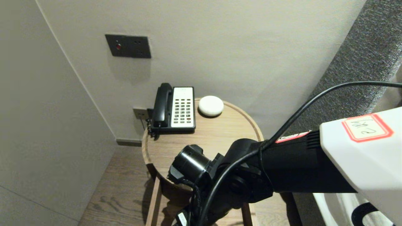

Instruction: Take the remote control out of the drawer one by one and place them on the table

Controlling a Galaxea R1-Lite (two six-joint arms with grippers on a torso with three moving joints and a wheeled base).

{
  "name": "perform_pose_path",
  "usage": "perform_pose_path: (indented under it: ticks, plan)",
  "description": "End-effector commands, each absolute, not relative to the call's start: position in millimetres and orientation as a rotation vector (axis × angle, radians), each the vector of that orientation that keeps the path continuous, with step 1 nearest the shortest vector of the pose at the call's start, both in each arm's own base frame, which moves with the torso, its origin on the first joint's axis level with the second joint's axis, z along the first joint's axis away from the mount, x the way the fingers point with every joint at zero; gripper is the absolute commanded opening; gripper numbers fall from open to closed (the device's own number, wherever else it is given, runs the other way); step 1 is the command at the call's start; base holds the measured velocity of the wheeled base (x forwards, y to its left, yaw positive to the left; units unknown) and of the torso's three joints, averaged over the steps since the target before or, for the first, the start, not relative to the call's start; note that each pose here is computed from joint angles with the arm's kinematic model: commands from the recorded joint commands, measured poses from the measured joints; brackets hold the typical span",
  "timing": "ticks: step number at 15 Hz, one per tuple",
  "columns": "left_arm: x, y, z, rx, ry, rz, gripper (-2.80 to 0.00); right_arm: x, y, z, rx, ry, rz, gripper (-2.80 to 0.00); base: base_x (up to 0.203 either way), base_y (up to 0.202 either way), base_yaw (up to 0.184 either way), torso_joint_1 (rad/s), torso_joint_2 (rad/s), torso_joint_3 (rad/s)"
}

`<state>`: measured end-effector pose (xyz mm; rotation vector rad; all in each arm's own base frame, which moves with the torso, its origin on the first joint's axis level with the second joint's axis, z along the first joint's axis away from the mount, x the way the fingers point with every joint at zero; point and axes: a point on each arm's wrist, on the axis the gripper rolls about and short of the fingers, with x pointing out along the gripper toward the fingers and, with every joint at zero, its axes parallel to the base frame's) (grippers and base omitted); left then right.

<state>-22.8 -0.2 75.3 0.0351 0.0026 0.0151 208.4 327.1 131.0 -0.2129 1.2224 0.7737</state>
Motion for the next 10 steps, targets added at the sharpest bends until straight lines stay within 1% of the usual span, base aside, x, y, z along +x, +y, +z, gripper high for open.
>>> perform_pose_path:
  ticks: [1,10]
  plan:
    - [-22.8,-0.2,75.3,0.035,0.002,0.017,-2.80,210.9,331.4,124.2,-0.224,1.251,0.759,0.00,0.000,0.000,0.000,0.000,0.00,0.000]
    - [-22.8,-0.2,75.2,0.035,0.003,0.017,-2.80,214.1,344.8,112.8,-0.263,1.263,0.750,0.00,0.000,0.000,0.000,0.000,0.00,0.000]
